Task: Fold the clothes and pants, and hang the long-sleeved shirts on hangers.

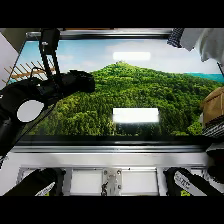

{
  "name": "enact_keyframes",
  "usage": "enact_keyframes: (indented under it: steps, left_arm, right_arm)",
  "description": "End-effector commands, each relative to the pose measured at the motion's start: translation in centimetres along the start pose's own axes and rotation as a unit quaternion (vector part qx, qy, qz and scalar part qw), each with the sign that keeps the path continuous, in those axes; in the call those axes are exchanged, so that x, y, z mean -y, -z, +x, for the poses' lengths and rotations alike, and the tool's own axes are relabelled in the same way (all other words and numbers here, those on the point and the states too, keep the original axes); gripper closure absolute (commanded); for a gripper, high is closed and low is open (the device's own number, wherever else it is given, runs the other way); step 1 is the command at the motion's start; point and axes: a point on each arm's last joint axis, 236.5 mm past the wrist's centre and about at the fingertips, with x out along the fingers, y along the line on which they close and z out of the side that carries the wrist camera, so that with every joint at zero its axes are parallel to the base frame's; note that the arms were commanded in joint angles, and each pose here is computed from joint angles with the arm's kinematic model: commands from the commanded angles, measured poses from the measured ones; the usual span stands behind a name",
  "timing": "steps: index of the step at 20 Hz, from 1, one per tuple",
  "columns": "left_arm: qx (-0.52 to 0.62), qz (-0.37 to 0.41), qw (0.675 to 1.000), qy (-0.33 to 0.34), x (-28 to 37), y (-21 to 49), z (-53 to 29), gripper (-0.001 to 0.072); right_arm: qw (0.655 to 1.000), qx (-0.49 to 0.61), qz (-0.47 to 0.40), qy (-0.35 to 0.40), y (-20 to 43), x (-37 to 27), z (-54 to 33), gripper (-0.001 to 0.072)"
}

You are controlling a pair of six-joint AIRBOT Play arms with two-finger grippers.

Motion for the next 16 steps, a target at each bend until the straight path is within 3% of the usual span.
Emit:
enact_keyframes:
  steps: [1, 3, 6, 11, 16]
  left_arm:
    - [-0.007, 0.0, 1.0, -0.002, -0.1, 0.3, 0.0, 0.0676]
    - [-0.007, 0.0, 1.0, -0.002, -0.1, 0.3, 0.1, 0.0676]
    - [-0.013, -0.001, 1.0, -0.003, -0.2, 0.6, 0.1, 0.0676]
    - [-0.013, -0.001, 1.0, -0.003, -0.2, 0.6, 0.1, 0.0677]
    - [-0.01, -0.001, 1.0, -0.003, -0.1, 0.5, 0.1, 0.0676]
  right_arm:
    - [0.959, -0.174, -0.062, -0.217, 10.3, -9.3, -1.1, 0.0051]
    - [0.901, -0.258, -0.074, -0.341, 15.4, -13.5, -4.3, 0.0051]
    - [0.842, -0.336, -0.077, -0.416, 20.7, -17.5, -7.7, 0.0051]
    - [0.769, -0.436, -0.058, -0.465, 29.6, -21.4, -12.8, 0.0052]
    - [0.74, -0.474, -0.05, -0.475, 32.6, -21.8, -15.0, 0.0054]
